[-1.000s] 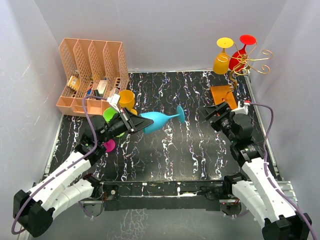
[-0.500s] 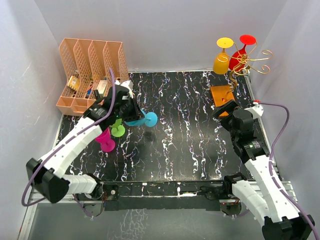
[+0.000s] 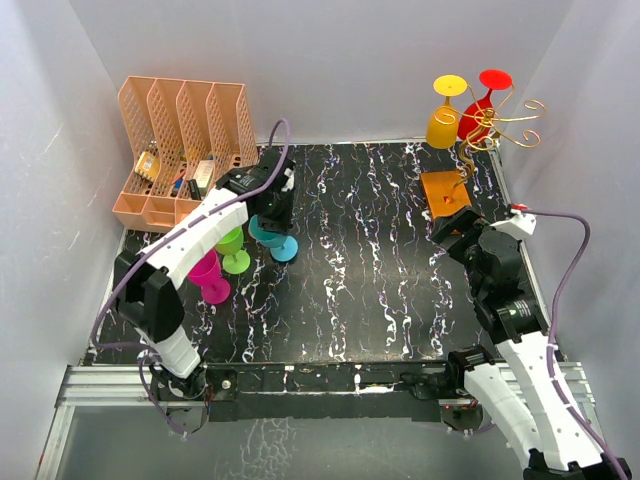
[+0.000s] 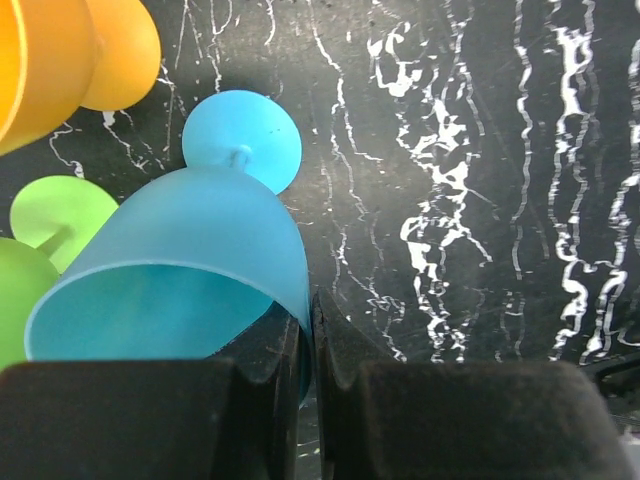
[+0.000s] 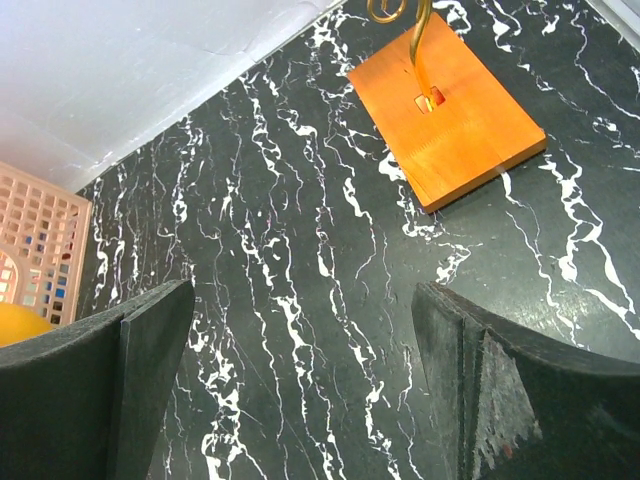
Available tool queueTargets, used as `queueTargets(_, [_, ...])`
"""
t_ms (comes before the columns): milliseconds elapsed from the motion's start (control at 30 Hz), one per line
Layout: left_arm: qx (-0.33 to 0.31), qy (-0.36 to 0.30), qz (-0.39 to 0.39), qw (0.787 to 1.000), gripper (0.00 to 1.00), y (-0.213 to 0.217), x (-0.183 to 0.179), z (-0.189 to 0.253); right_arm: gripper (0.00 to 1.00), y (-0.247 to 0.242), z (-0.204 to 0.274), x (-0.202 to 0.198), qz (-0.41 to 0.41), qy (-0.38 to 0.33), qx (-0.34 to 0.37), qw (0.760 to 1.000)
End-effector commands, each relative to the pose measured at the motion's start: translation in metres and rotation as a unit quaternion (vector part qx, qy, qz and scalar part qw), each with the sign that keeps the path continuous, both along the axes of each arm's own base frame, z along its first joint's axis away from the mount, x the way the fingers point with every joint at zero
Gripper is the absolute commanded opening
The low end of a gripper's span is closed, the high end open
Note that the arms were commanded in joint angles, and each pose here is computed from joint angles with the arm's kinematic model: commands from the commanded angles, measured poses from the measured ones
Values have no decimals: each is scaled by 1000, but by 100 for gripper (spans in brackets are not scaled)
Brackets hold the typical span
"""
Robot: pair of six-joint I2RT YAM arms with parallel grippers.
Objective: Take the wine glass off the wine glass rack
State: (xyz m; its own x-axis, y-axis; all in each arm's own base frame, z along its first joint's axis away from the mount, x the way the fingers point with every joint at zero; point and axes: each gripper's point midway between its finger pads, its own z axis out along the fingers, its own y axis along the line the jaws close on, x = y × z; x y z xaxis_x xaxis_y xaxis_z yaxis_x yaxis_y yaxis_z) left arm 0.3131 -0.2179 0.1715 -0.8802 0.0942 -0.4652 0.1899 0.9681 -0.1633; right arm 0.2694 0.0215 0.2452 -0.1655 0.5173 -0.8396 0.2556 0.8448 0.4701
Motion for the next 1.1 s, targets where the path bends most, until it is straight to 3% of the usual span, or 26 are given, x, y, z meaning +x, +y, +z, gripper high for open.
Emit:
queueTargets(0, [57, 0, -22, 998, 0, 14, 3, 7, 99, 6, 17, 1, 26, -44, -12, 999])
queueTargets(500, [59, 1, -36, 998, 5, -2, 24, 5, 99, 18, -3, 6, 50, -17, 2, 999])
queueTargets(833, [65, 3, -38, 997, 21, -3, 28, 0, 99, 18, -6, 10, 48, -13, 1, 999])
queueTargets(1067, [27, -50, -37, 998, 47, -11, 37, 40, 99, 19, -12, 14, 49, 1, -1, 999])
